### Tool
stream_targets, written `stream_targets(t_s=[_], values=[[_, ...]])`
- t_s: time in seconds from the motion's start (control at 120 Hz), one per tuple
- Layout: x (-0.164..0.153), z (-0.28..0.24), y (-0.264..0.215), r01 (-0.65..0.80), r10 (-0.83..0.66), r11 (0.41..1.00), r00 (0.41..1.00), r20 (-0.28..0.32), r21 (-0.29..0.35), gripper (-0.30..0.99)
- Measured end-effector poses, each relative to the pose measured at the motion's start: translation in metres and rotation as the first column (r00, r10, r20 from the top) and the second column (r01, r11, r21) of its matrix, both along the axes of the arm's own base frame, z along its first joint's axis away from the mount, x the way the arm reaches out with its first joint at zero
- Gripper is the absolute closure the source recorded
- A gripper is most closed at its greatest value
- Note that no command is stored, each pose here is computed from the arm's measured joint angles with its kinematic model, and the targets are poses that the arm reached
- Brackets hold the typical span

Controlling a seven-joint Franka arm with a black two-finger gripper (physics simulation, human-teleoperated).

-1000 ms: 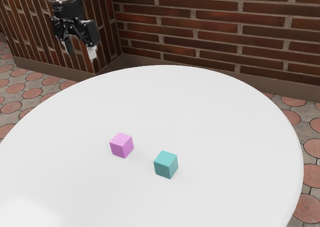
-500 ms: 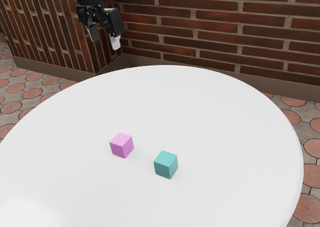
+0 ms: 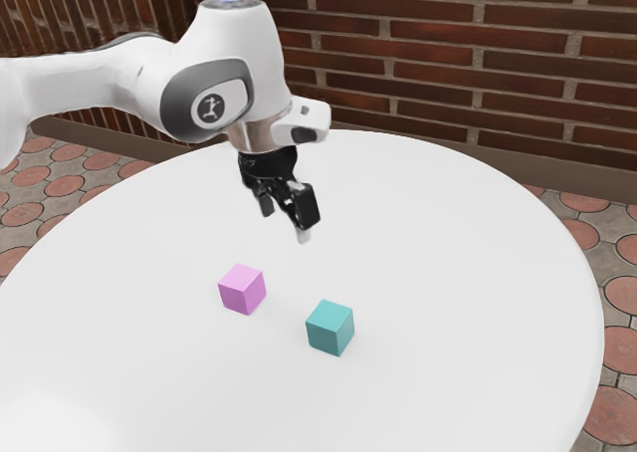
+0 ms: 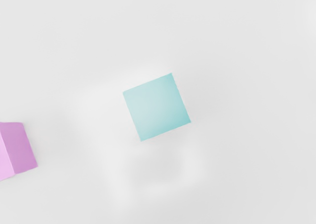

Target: Pick up the blue block with one arm, and put the blue block on the pink block with one arm

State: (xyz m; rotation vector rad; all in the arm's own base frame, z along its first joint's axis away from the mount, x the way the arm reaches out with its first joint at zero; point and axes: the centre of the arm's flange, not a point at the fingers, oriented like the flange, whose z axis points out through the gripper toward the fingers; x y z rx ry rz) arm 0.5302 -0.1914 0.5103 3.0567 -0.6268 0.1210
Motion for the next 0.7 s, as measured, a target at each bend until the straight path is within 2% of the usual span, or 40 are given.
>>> stream_targets(t_s=[0.258,0.325,0.417,0.5,0.7], values=[[-0.013,-0.061,-0.060,0.102,-0.101,0.994,0.995,0.028,-0.049,0.00],[-0.007,-0.079,-0.044,0.072,-0.071,0.996,0.997,0.021,-0.052,0.00],[0.013,-0.090,0.008,-0.027,0.029,0.998,0.999,0.027,-0.057,0.00],[0.019,-0.102,0.043,-0.090,0.092,0.994,0.995,0.030,-0.057,0.00],[0.009,-0.121,0.024,-0.058,0.061,0.996,0.997,0.048,-0.067,0.00]])
